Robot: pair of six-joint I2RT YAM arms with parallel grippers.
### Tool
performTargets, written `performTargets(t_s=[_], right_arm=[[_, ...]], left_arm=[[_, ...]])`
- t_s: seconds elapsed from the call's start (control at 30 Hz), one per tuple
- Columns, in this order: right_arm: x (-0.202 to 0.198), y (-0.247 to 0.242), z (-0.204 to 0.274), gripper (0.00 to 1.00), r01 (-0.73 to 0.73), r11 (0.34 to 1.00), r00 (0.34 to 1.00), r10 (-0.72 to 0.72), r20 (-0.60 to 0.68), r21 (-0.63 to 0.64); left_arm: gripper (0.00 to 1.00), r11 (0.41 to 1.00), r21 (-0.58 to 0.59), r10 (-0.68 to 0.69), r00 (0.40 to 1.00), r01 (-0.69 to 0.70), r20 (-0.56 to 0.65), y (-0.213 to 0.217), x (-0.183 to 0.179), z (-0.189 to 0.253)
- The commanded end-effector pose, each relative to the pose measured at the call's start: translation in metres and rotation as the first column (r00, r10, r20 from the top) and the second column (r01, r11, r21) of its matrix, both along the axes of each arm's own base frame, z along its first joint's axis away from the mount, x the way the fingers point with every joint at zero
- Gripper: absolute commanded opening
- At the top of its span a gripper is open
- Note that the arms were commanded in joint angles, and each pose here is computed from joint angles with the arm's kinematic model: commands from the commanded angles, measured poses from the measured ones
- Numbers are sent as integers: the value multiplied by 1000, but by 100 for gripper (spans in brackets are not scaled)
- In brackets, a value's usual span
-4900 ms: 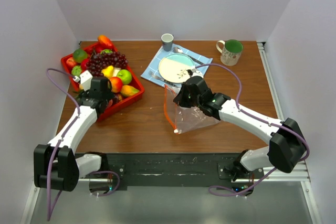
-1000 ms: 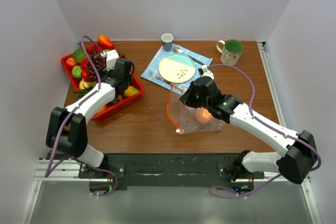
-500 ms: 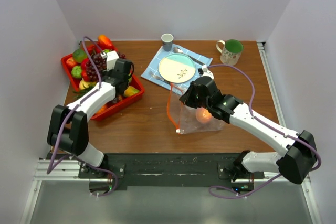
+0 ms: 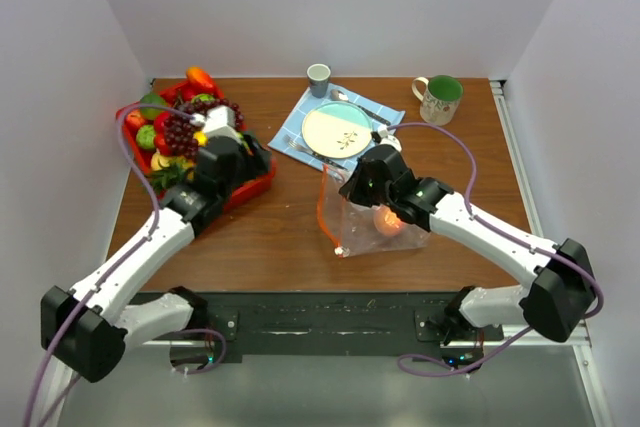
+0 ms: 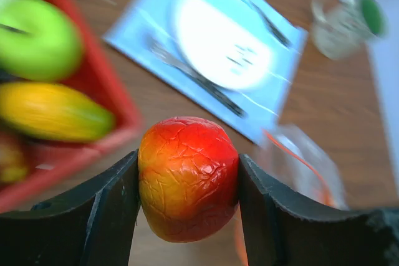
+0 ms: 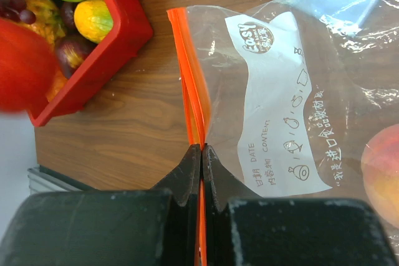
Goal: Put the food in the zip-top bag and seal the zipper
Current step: Place the fake fruit in the zipper food storage bag, then pick up the fake fruit from the bin.
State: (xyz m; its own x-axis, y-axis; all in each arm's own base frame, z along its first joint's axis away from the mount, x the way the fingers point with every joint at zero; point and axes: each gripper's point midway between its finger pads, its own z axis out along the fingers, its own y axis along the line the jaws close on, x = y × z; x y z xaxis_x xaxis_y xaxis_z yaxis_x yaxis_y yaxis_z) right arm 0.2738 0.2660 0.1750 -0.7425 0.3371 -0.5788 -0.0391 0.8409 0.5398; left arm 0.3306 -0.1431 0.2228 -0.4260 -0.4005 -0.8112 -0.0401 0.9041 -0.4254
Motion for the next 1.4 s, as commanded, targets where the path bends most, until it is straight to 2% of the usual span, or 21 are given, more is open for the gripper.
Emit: performTargets(t_s=[0.0, 0.03, 0.1, 0.13, 0.2, 0.27, 0.37, 0.4, 0.47, 0.5, 0.6, 0.7, 0.83, 0.9, 1.0, 1.03, 1.07, 1.13, 1.17, 1.23, 1.37], right_arm=[[10, 14, 36, 0, -10, 997, 998, 5, 62, 73], [11, 13, 37, 0, -6, 997, 998, 1, 60, 76], [10, 14, 40, 0, -6, 996, 998, 1, 63, 85], [10, 14, 41, 0, -4, 996, 998, -2, 61, 90], [10, 13, 42, 0, 3, 996, 998, -8, 59, 91], [8, 12, 43, 0, 1, 996, 998, -6, 57, 94], [6, 11, 47, 0, 4, 995, 998, -10, 59, 101], [6, 10, 47, 0, 7, 995, 998, -13, 58, 98], [6, 9, 51, 0, 11, 995, 998, -18, 67, 97], [7, 7, 52, 0, 19, 995, 997, -25, 67, 95], [7, 4, 54, 0, 29, 996, 996, -36, 78, 90], [8, 2, 54, 0, 35, 996, 996, -42, 81, 82], [9, 1, 54, 0, 39, 996, 996, -46, 81, 80], [9, -2, 53, 0, 43, 997, 995, -49, 85, 61], [9, -8, 56, 0, 50, 998, 994, -53, 101, 36], [10, -10, 57, 0, 55, 998, 993, -58, 107, 30], [10, -10, 57, 0, 55, 998, 992, -58, 111, 29], [9, -10, 56, 0, 46, 999, 993, -48, 112, 19], [9, -11, 56, 0, 46, 999, 992, -47, 114, 16], [10, -11, 57, 0, 38, 999, 992, -39, 119, 9], [9, -3, 56, 0, 1, 1000, 994, -2, 108, 4]], left_arm=[[0, 920, -297, -255, 966, 256, 42, -104, -35, 3], [0, 900, -332, -269, 959, 283, 89, -117, -36, 11], [0, 880, -356, -308, 948, 315, 76, -136, -48, -5], [1, 852, -388, -325, 936, 351, 131, -146, -47, 5], [2, 830, -409, -363, 924, 380, 121, -160, -53, -5], [2, 826, -404, -381, 918, 393, 114, -170, -52, -9], [11, 823, -397, -397, 911, 408, 113, -179, -52, -12], [27, 826, -388, -399, 910, 408, 108, -180, -51, -15], [48, 825, -387, -401, 909, 412, 113, -182, -51, -13], [63, 830, -380, -396, 911, 409, 114, -181, -49, -12], [82, 838, -362, -389, 912, 408, 126, -178, -48, -6], [93, 845, -337, -390, 909, 416, 145, -176, -47, 6], [95, 861, -304, -381, 913, 408, 148, -169, -47, 17], [90, 897, -263, -319, 933, 354, 170, -153, -37, 31], [84, 948, -195, -217, 957, 254, 190, -108, -15, 56], [83, 973, -150, -152, 975, 177, 163, -78, -3, 54], [83, 983, -130, -104, 977, 129, 188, -61, 6, 73], [82, 999, 24, 28, 985, -33, 173, -9, 27, 73], [82, 994, 57, 80, 977, -93, 198, 8, 35, 90], [81, 955, 187, 201, 965, -232, 168, 61, 54, 83], [83, 866, 312, 349, 919, -390, 181, 129, 78, 94]])
